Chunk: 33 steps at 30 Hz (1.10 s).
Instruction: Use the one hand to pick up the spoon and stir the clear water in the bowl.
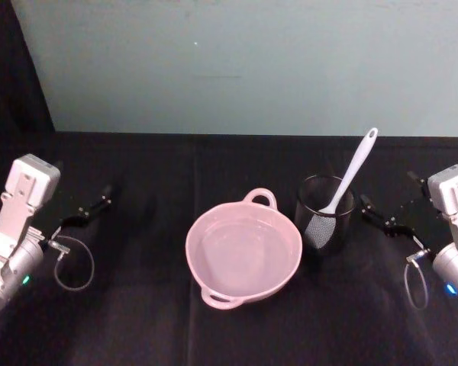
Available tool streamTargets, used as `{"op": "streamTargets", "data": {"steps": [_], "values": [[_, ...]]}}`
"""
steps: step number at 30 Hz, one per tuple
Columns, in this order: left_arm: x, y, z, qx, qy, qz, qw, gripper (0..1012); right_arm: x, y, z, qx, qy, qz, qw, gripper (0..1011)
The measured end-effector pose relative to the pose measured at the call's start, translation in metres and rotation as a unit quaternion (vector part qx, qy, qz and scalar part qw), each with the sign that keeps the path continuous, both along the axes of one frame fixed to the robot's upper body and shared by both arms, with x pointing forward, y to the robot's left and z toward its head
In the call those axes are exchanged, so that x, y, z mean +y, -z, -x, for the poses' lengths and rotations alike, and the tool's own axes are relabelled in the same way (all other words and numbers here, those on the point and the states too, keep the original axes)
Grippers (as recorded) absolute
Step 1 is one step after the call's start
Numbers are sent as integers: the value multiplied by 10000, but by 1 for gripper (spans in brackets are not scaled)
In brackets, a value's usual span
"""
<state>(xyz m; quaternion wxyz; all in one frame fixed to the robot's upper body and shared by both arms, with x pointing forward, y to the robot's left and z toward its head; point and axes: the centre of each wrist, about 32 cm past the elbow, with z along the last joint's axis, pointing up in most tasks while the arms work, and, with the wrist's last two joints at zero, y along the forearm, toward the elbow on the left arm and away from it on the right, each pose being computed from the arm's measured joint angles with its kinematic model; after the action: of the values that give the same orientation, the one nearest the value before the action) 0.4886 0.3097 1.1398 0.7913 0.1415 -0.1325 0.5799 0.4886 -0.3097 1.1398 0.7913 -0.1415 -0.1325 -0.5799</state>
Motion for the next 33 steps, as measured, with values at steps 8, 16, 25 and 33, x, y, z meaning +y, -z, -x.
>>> {"op": "streamTargets", "data": {"steps": [8, 16, 25, 33], "values": [[0, 0, 0, 0, 0, 0, 10000, 1005, 0, 0, 0, 0, 0, 0, 10000, 1002], [0, 0, 0, 0, 0, 0, 10000, 1005, 0, 0, 0, 1, 0, 0, 10000, 1002], [0, 0, 0, 0, 0, 0, 10000, 1005, 0, 0, 0, 0, 0, 0, 10000, 1003], [0, 0, 0, 0, 0, 0, 10000, 1005, 0, 0, 0, 0, 0, 0, 10000, 1002]]}}
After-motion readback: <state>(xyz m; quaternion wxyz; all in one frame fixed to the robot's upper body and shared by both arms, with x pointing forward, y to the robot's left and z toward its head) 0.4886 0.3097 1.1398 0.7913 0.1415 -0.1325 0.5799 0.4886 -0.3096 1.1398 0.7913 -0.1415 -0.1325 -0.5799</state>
